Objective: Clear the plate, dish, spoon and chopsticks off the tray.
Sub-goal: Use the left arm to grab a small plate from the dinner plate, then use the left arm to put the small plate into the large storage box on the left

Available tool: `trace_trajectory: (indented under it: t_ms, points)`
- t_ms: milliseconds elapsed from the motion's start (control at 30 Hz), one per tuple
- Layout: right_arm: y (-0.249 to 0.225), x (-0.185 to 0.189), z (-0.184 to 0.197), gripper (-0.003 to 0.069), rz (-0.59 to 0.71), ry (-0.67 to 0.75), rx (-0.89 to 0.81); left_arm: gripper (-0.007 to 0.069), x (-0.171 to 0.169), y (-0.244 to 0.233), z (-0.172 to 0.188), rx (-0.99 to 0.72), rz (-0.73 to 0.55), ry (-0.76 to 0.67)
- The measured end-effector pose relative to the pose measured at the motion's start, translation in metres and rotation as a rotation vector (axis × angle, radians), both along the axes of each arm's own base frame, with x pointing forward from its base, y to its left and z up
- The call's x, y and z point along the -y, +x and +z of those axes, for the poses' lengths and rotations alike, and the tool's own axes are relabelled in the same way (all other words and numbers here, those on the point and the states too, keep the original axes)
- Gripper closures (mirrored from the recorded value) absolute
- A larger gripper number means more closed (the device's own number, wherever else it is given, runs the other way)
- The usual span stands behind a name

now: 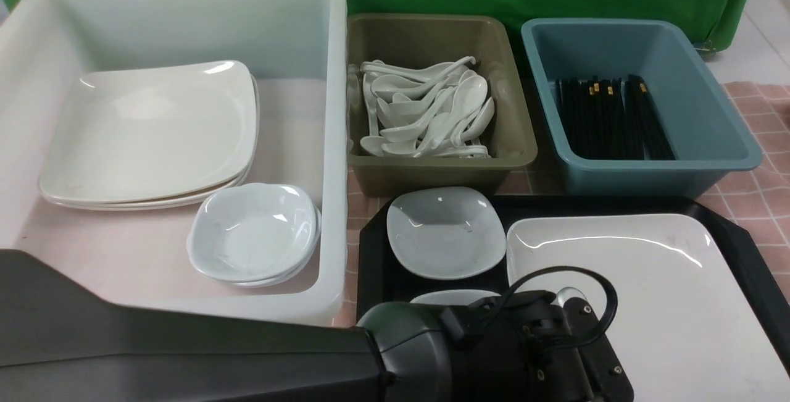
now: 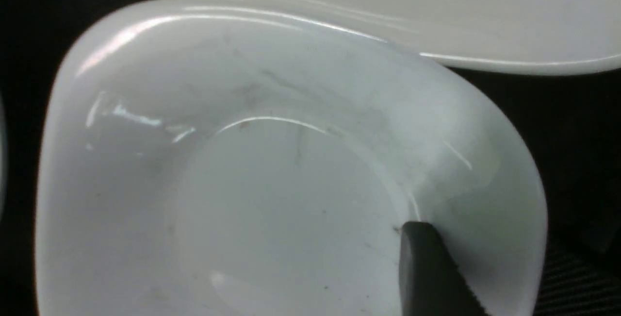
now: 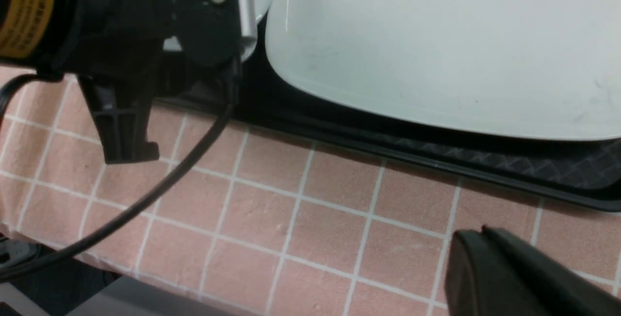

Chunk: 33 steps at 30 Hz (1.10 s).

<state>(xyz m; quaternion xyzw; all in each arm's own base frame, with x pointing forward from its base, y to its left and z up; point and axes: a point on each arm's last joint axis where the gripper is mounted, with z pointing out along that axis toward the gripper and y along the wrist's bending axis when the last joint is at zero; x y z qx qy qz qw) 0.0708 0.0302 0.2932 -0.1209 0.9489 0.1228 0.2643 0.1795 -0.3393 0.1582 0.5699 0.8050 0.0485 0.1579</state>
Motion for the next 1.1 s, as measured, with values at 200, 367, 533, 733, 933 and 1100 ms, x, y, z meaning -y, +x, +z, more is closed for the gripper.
trace_trajectory:
  t_ms: [200,367,533,733,933,1100]
  points:
    - [0.0,0.0,0.0,0.0617,0.0,0.0,0.0,0.0536,-0.001,0.001,0.008,0.016,-0.005,0.001]
    - [0.0,0.0,0.0,0.061,-0.001,0.001,0.001,0.059,-0.006,-0.001,0.029,0.026,0.018,-0.036]
    - [0.0,0.0,0.0,0.0608,-0.001,0.001,0.001,0.0617,-0.015,-0.007,0.065,0.031,0.067,-0.131]
    - [0.0,0.0,0.0,0.0599,-0.001,0.001,0.001,0.0617,-0.035,-0.017,0.131,0.098,0.103,-0.333]
    - [0.0,0.0,0.0,0.0589,-0.001,0.001,0.001,0.0617,-0.076,-0.022,0.225,0.3,0.17,-0.525]
    - [0.001,0.0,0.001,0.0587,-0.005,0.004,0.015,0.0617,-0.15,-0.007,0.279,0.52,0.419,-0.439]
